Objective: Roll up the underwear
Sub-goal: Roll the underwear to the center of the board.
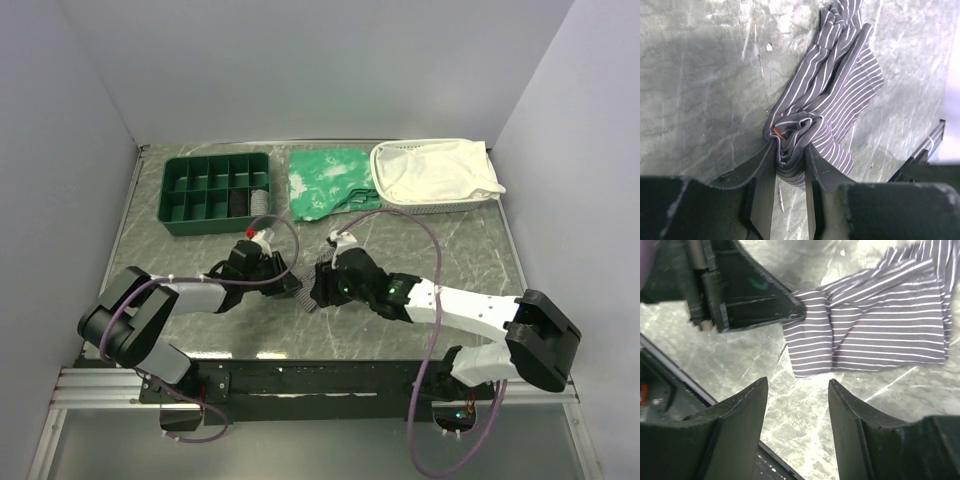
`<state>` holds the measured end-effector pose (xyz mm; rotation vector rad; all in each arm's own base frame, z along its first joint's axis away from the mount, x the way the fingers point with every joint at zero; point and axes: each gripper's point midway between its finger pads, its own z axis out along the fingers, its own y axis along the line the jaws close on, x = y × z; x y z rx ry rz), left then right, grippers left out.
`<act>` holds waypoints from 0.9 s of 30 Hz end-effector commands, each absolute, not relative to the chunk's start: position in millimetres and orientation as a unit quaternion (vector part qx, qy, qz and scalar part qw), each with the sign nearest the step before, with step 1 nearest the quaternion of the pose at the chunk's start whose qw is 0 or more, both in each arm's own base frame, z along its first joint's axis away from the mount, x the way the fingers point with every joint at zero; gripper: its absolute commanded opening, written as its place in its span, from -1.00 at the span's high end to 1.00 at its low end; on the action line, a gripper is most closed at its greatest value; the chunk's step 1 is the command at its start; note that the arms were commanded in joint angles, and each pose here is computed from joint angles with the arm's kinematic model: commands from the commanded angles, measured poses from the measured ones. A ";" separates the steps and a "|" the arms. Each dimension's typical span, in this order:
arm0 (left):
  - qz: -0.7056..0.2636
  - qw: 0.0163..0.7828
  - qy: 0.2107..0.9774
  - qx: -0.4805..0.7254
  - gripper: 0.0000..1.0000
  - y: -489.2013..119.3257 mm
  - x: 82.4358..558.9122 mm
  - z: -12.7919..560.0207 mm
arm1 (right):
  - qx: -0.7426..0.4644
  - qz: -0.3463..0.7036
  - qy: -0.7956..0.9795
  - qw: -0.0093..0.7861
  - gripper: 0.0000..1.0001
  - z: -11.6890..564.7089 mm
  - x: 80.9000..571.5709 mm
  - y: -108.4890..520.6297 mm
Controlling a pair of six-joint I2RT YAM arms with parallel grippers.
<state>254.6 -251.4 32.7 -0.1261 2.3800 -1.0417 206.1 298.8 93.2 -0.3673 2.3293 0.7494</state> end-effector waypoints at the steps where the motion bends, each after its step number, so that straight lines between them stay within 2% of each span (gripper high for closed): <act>1: -0.328 0.250 0.908 -0.074 0.47 -242.4 258.6 34.6 | -0.162 0.173 0.884 0.402 -0.19 105.9 216.7 284.9; 9: -0.285 0.196 0.933 -0.101 0.58 -239.4 247.1 34.0 | -0.249 0.093 0.861 0.433 -0.20 102.0 199.9 324.0; 16: -0.269 0.186 0.939 -0.110 0.59 -241.0 244.1 38.3 | -0.288 0.063 0.850 0.437 -0.21 90.0 194.8 348.9; 27: -0.263 0.181 0.941 -0.108 0.56 -240.7 240.9 36.5 | -0.311 0.016 0.848 0.428 -0.25 52.8 199.3 345.3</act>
